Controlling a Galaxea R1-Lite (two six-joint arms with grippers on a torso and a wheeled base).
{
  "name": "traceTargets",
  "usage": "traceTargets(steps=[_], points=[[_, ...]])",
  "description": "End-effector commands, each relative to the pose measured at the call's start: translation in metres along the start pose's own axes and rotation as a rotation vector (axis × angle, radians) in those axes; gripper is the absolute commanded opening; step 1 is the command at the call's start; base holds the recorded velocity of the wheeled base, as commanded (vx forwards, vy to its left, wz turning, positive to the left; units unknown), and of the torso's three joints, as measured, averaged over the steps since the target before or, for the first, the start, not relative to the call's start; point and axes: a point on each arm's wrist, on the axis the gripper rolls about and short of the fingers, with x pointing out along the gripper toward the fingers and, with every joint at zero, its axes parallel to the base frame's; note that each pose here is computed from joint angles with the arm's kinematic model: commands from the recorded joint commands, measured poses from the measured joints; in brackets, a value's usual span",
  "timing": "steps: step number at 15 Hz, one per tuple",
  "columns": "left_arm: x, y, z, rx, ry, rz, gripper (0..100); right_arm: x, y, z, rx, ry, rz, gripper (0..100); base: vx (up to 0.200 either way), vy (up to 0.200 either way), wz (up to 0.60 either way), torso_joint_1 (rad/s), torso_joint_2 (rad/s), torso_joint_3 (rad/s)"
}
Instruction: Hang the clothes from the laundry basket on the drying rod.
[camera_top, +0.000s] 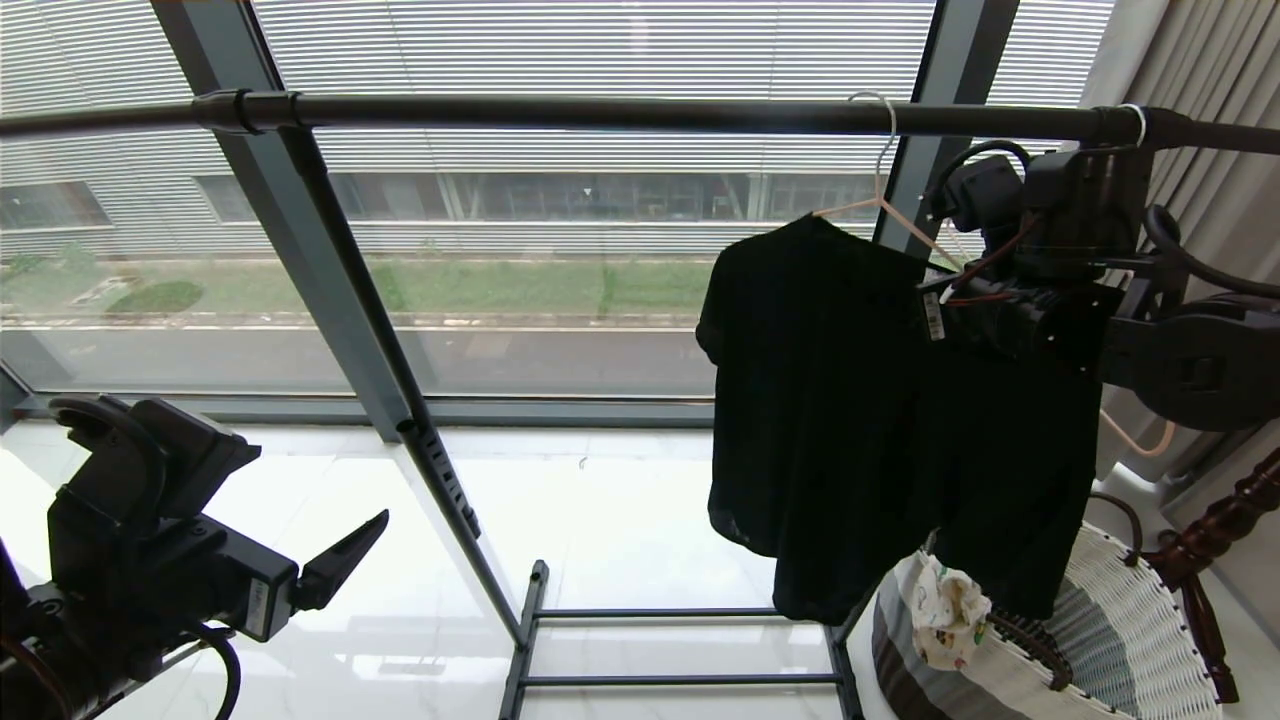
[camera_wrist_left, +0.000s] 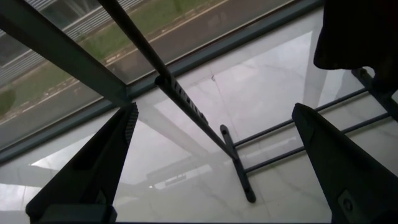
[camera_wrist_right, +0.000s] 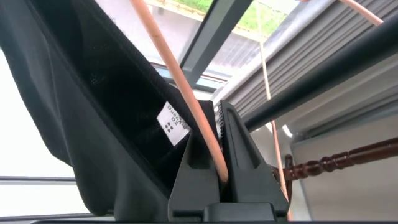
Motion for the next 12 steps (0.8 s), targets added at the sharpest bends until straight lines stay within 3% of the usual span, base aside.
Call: traceTargets(steps=[1,5,8,12], points=[[-0.004,-0.001,-0.002,0.0,-0.003,0.002,100,-0.003,0.003,0.001,-0.003,-0.003,0.012,100,0.0,0.0,0.0,0.0,0.0,0.0],[-0.014,-0.004,-0.009,-0.002,-0.002,0.005,100,-0.023,-0.009,0.015,0.021,-0.049,0.014,100,0.0,0.0,0.0,0.0,0.0,0.0],[-0.013,-0.002,-0.007,-0.002,-0.003,0.019,100,-0.051,-0.028,0.019,-0.015,-0.041,0.022,100,0.0,0.0,0.0,0.0,0.0,0.0],[-0.011,0.0,-0.005,-0.002,-0.006,0.024,100,-0.071,-0.038,0.02,-0.049,-0.046,0.039,100,-0.2,0.0,0.0,0.006,0.01,0.005]])
